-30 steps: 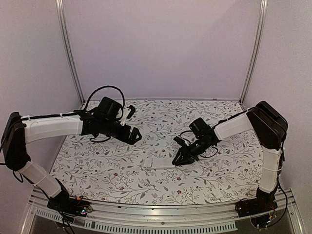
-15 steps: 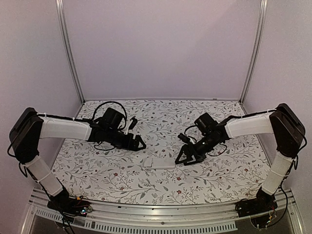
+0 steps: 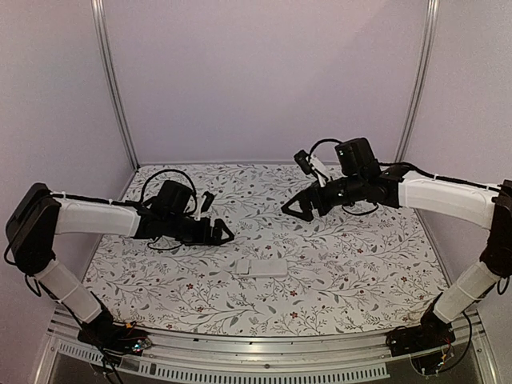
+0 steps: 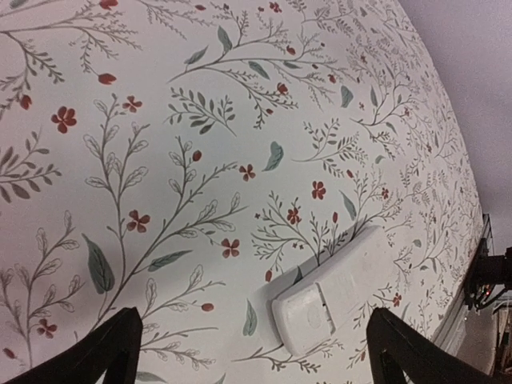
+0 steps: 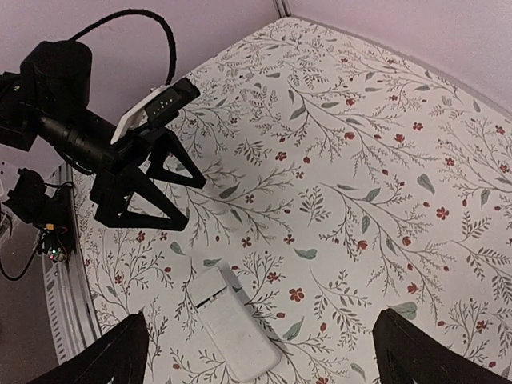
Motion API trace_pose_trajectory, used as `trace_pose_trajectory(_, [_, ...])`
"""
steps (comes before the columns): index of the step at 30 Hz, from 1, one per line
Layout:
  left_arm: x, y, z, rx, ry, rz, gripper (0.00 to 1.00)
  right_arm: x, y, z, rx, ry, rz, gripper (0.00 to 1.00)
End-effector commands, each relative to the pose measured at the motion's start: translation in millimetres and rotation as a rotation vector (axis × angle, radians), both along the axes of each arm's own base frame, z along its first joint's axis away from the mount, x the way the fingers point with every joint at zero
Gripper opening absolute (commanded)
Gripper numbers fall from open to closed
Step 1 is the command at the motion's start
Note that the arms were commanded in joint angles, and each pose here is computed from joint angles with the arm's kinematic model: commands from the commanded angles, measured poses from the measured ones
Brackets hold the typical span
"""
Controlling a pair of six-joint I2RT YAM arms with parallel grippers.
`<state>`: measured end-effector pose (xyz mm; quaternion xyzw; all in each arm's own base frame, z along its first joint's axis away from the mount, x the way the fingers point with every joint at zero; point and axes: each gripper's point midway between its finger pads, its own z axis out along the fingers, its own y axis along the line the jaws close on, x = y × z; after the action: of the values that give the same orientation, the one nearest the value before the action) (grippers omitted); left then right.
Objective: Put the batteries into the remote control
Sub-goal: Load the battery cover onto the remote control without the battery cover.
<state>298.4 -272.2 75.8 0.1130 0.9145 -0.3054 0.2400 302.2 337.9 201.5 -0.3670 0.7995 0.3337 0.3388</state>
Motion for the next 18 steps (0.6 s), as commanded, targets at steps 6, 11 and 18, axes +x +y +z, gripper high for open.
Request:
trace_pose_trajectory(6, [-0.2, 9.6, 2.4, -0.023, -0.021, 0.031, 0.89, 5.1, 34.5, -18.0, -0.092, -0.055, 0.244, 0.99])
trace_pose_trajectory(11, [-9.9, 8.0, -8.2, -0.028, 0.025, 0.034, 0.74, -24.3, 49.0, -65.7, -0.205, -0.073, 0.406, 0.99])
trace_pose_trajectory(18, [-14.3, -2.5, -27.0, -0.046, 0.107, 0.033, 0.6, -41.3, 65.5, -122.3, -0.376, -0.071, 0.535, 0.96])
